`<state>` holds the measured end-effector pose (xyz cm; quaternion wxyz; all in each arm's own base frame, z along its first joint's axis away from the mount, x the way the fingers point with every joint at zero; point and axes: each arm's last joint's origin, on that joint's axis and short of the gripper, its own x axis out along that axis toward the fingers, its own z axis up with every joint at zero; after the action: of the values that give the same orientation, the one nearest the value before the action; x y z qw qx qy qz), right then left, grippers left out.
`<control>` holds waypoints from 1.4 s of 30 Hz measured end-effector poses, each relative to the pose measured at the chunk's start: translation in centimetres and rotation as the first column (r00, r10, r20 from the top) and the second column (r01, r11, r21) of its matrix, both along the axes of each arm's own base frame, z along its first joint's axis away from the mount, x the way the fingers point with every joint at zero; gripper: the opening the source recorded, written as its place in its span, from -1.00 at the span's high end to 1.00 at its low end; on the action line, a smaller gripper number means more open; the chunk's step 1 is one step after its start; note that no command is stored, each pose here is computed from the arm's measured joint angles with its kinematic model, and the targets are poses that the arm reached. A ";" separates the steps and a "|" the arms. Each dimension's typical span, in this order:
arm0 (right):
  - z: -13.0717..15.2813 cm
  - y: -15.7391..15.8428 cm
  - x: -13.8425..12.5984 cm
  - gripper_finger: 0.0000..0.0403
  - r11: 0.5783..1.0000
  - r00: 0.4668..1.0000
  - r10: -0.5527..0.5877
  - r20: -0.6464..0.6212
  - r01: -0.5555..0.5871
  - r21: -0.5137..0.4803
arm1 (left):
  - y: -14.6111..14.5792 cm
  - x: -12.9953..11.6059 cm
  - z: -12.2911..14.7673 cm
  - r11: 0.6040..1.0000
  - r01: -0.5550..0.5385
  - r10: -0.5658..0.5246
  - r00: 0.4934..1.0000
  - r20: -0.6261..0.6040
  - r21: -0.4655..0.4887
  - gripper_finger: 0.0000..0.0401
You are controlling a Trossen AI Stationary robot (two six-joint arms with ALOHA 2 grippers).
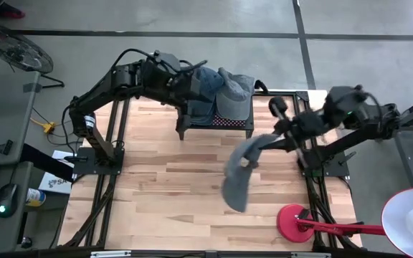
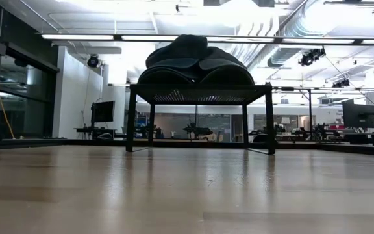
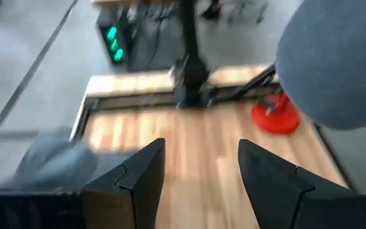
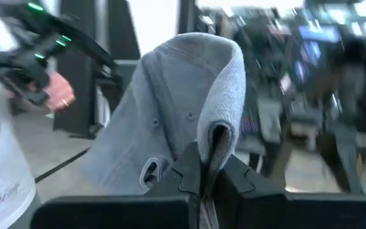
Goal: Pick & Place hat
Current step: Stack the gray cap on the gray cap on the shelf
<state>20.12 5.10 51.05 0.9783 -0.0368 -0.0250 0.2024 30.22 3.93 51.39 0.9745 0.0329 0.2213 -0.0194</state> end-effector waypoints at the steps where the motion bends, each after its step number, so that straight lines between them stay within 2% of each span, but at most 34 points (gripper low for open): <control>1: 0.5 0.0 -0.2 0.96 0.999 0.999 0.029 0.035 -0.028 -0.026 | 0.0 0.3 0.1 1.000 0.025 -0.025 0.999 0.026 -0.001 0.04; 4: 1.8 -0.1 -1.0 0.96 0.988 0.983 0.123 0.136 -0.109 -0.105 | -0.2 1.2 0.0 0.993 0.116 -0.115 0.991 0.062 -0.024 0.04; 9: 3.4 -0.3 -2.2 0.96 0.951 0.935 0.269 0.232 -0.219 -0.217 | -0.3 3.2 0.0 0.964 0.260 -0.249 0.954 0.165 -0.051 0.04; 16: 4.0 -0.5 -2.9 0.96 0.894 0.869 0.401 0.290 -0.300 -0.334 | -0.5 6.0 -0.7 0.878 0.455 -0.410 0.874 0.259 -0.146 0.04; 21: 4.0 -1.0 -2.8 0.96 0.892 0.872 0.389 0.298 -0.276 -0.358 | -0.7 8.2 -1.2 0.810 0.556 -0.478 0.810 0.339 -0.186 0.04; 23: 4.0 -1.2 -2.8 0.96 0.892 0.873 0.387 0.297 -0.273 -0.360 | -0.7 8.7 -1.8 0.779 0.578 -0.496 0.805 0.327 -0.242 0.04; 25: 4.0 -1.5 -2.7 0.96 0.892 0.874 0.386 0.296 -0.271 -0.362 | -1.0 9.8 -2.3 0.766 0.598 -0.509 0.788 0.346 -0.237 0.04; 28: 4.0 -1.6 -2.7 0.96 0.893 0.875 0.383 0.295 -0.268 -0.363 | -1.2 10.4 -2.9 0.756 0.594 -0.506 0.797 0.329 -0.277 0.04; 30: 4.0 -1.8 -2.7 0.96 0.894 0.878 0.377 0.293 -0.264 -0.361 | -1.6 11.1 -3.3 0.737 0.611 -0.518 0.786 0.337 -0.290 0.04; 33: 3.8 -2.0 -2.6 0.96 0.899 0.886 0.370 0.279 -0.265 -0.349 | -2.0 11.7 -3.8 0.682 0.651 -0.555 0.757 0.344 -0.331 0.04; 36: 3.7 -2.1 -2.5 0.96 0.902 0.894 0.361 0.266 -0.262 -0.344 | -2.5 12.0 -3.7 0.652 0.675 -0.572 0.737 0.360 -0.346 0.04; 42: 3.6 -2.5 -2.5 0.96 0.910 0.908 0.343 0.242 -0.257 -0.324 | -3.1 12.0 -3.7 0.635 0.686 -0.582 0.728 0.363 -0.356 0.04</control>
<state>17.66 2.61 54.62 0.9046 -0.2025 -0.1460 0.3455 42.24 0.81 47.69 0.8997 -0.1245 0.0775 -0.4111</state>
